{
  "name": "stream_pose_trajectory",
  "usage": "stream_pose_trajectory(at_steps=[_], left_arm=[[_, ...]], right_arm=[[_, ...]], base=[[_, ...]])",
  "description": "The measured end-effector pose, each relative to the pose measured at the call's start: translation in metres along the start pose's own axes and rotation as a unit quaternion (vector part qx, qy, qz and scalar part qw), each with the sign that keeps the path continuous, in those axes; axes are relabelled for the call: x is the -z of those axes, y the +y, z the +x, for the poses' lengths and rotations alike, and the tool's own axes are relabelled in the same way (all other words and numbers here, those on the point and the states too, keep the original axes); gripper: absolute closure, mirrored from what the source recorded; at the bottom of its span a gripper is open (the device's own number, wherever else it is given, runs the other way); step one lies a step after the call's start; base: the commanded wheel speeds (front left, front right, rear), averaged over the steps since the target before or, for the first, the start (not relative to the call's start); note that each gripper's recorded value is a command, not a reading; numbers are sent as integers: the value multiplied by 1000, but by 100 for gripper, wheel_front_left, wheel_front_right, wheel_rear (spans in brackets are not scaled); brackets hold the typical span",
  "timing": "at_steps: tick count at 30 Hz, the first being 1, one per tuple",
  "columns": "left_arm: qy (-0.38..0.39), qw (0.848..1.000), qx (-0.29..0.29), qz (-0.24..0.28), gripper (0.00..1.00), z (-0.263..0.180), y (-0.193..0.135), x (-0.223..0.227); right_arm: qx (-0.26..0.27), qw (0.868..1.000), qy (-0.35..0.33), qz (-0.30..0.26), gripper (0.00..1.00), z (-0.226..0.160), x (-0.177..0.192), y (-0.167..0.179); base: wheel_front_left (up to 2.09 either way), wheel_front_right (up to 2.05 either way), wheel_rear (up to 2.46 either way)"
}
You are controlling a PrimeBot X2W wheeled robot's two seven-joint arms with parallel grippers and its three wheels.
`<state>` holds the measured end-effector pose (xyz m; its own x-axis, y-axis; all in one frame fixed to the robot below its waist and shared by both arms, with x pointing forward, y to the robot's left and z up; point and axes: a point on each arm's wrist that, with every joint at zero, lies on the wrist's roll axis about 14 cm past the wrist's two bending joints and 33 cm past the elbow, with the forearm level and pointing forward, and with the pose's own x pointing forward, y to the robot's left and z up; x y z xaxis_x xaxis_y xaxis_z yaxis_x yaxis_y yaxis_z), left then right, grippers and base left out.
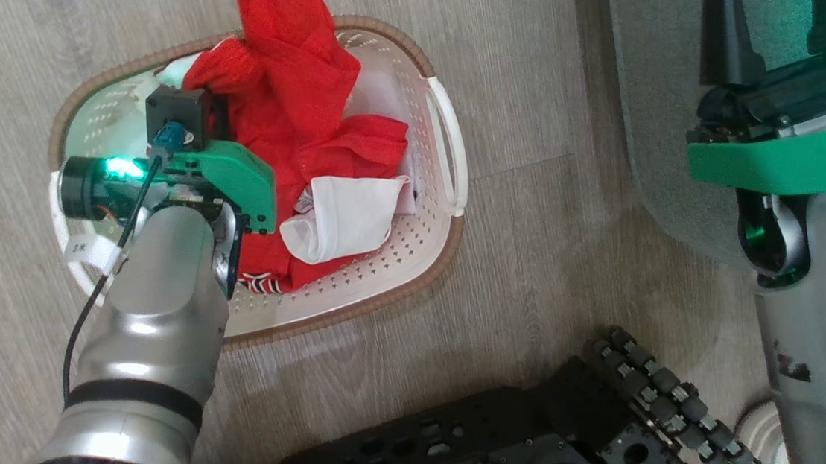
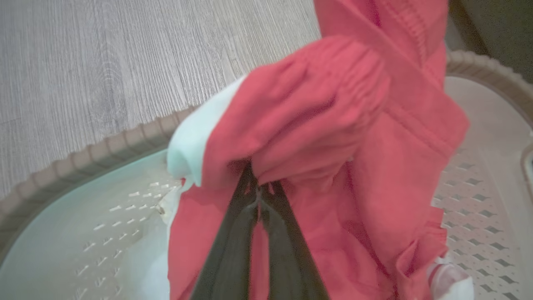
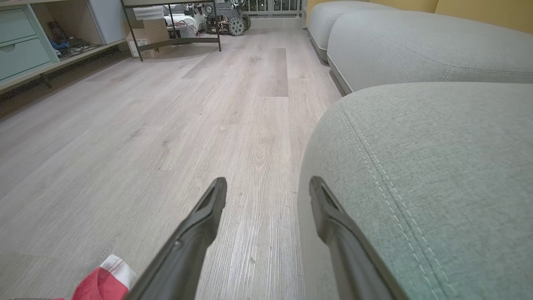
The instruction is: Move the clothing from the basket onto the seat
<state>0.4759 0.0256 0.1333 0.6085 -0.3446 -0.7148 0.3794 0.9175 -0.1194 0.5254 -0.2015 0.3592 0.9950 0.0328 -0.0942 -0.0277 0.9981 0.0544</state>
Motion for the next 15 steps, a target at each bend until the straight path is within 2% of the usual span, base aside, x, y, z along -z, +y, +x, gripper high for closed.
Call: stream_pose_trajectory(at_steps=[7, 15], left_arm=[[-24, 1000, 4, -8, 100, -10, -3, -16], [-51, 998, 21, -25, 100, -47, -17, -24]], right_arm=[[-2, 1000, -8, 5, 0, 0, -9, 3], [-6, 1000, -28, 11, 0, -3, -34, 8]], base=[[0, 0, 0], [0, 0, 0]])
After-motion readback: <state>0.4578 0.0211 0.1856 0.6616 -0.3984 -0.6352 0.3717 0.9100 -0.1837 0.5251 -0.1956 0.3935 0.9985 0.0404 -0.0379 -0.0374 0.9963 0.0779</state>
